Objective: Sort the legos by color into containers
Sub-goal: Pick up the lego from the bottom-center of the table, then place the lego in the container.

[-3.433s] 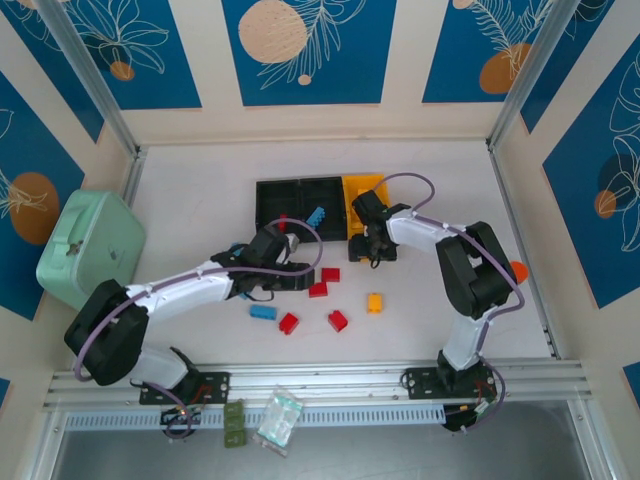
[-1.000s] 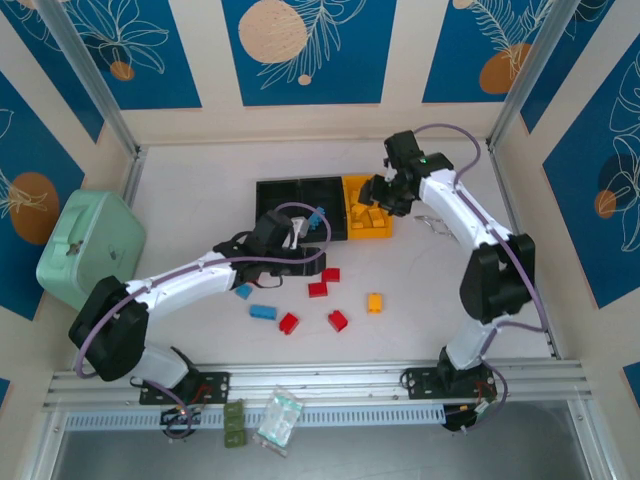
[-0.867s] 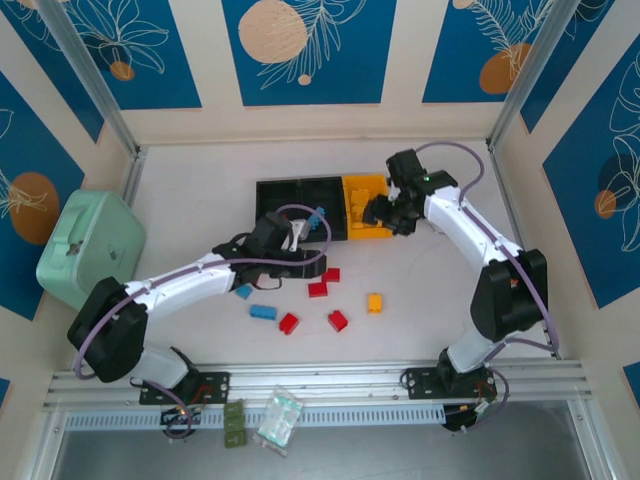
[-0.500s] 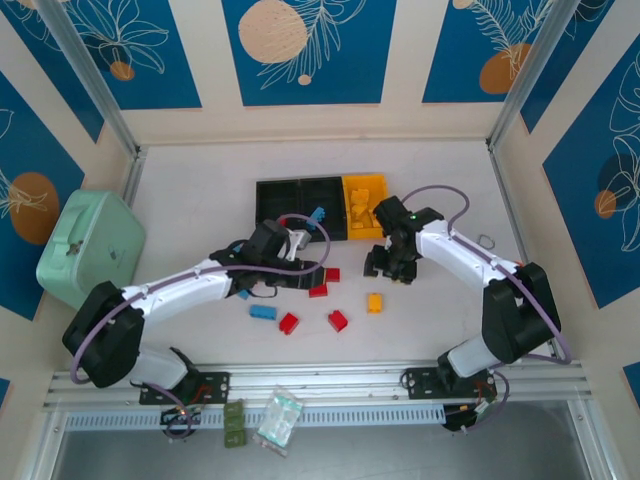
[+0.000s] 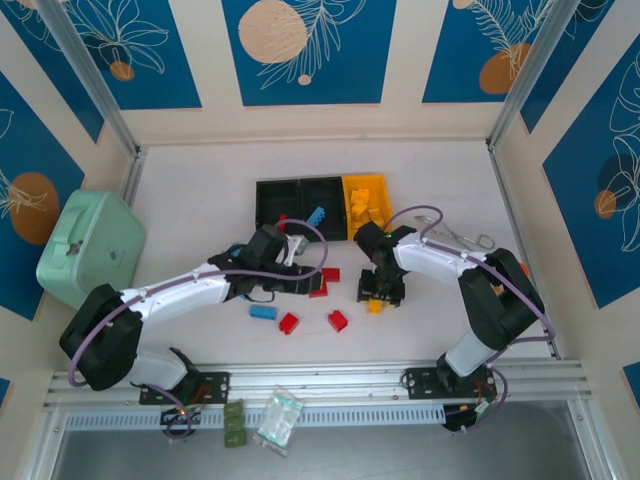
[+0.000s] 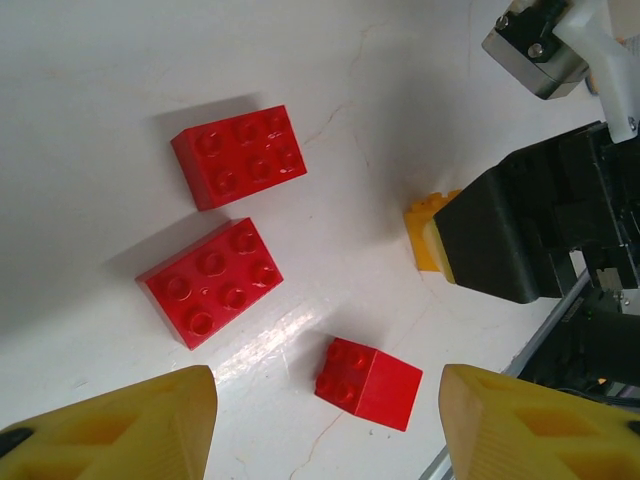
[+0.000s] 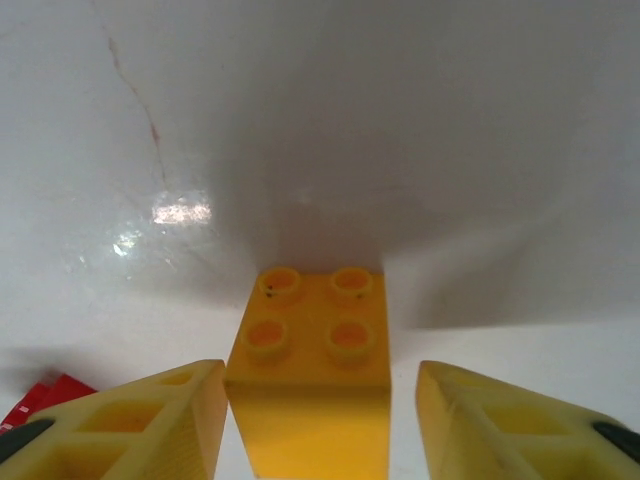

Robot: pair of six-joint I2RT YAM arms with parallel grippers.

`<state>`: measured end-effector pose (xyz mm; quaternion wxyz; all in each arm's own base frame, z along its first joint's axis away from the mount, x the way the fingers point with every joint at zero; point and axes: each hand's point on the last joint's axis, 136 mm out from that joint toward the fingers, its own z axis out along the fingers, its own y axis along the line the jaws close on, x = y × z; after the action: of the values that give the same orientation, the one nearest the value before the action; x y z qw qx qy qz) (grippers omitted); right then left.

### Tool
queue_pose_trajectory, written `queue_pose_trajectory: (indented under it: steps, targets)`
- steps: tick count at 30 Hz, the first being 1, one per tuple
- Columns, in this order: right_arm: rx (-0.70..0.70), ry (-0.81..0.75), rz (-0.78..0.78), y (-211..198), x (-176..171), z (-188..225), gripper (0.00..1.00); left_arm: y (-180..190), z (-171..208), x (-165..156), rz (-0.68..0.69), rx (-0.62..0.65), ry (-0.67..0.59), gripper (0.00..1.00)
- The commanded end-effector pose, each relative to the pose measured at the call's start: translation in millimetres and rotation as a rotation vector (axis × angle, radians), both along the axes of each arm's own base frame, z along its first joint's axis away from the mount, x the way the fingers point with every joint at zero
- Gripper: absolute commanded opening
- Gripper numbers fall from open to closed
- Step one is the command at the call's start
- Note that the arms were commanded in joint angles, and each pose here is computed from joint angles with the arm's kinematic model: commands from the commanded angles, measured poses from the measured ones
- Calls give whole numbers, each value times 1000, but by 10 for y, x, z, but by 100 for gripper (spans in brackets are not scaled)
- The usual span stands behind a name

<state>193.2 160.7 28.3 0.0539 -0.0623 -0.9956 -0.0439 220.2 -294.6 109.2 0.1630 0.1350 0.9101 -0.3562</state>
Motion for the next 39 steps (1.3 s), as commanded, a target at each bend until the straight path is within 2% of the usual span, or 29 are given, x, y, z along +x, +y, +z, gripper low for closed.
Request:
queue_pose_trajectory:
  steps: [1,6,9,14,24,31,39]
  targets:
    - [1,2,-2,39,12,-13,44,4,32,-12,13,-11,-15,61]
    - [-7,-32,12,29,93,86,29,-1,31,-7,18,-15,-19,60]
    - [9,-73,12,21,210,225,26,-12,47,12,23,-18,-26,61]
    - [60,-180,-13,-47,601,534,26,-53,122,85,42,-37,-44,61]
    - [100,-364,-66,-194,1676,1017,27,-162,215,221,64,-55,-51,61]
    - [81,-368,-69,-183,2236,937,28,-162,204,219,74,-60,-42,61]
    - [68,-327,-67,-92,2527,704,32,-119,226,222,81,-42,-55,61]
